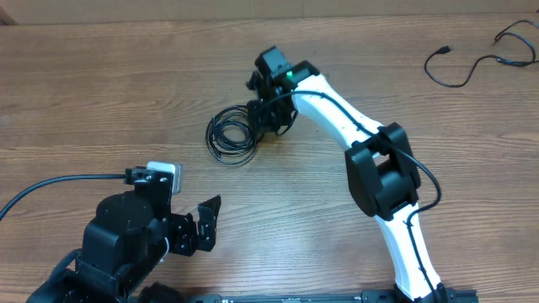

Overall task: Untangle cables
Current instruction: 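Grasp a strand of the coiled black cable with the right gripper, then lift the strand up and away with the right gripper, pulling it out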

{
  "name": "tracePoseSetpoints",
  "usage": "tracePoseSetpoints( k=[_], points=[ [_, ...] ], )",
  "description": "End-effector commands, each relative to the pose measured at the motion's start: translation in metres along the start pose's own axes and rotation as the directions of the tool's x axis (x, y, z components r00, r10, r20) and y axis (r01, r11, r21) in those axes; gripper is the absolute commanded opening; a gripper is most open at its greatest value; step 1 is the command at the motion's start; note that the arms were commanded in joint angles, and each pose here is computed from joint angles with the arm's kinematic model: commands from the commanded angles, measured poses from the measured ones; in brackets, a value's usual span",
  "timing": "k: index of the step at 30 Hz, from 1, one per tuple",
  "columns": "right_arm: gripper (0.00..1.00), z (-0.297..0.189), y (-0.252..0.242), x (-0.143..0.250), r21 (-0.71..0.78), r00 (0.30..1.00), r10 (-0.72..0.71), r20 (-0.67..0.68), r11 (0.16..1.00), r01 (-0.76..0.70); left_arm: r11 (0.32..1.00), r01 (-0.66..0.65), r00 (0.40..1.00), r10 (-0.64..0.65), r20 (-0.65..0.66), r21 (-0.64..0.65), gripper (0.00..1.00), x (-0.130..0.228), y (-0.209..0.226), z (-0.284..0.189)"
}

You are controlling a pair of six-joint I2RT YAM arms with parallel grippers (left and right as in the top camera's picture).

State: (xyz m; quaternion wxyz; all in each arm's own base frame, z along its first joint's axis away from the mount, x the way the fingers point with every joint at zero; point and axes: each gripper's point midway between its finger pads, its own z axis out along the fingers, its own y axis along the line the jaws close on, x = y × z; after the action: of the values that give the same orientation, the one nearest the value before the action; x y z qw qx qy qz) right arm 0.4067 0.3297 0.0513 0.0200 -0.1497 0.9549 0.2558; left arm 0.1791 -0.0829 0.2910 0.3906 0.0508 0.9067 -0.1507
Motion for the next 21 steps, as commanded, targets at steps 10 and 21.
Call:
tracePoseSetpoints(
  k=[10, 21],
  points=[
    [0.04, -0.194, 0.1, -0.024, -0.049, 0.883, -0.248, 0.399, 0.955, 0.291, 1.0, -0.02, 1.0, 0.02, 0.002, -0.012, 1.0, 0.0, 0.002, 0.001],
    [0.04, -0.34, 0.171, -0.007, 0.004, 0.602, -0.34, 0.723, 0.873, 0.487, 1.0, -0.02, 1.0, 0.02, 0.002, -0.012, 0.99, 0.0, 0.002, 0.001]
  ],
)
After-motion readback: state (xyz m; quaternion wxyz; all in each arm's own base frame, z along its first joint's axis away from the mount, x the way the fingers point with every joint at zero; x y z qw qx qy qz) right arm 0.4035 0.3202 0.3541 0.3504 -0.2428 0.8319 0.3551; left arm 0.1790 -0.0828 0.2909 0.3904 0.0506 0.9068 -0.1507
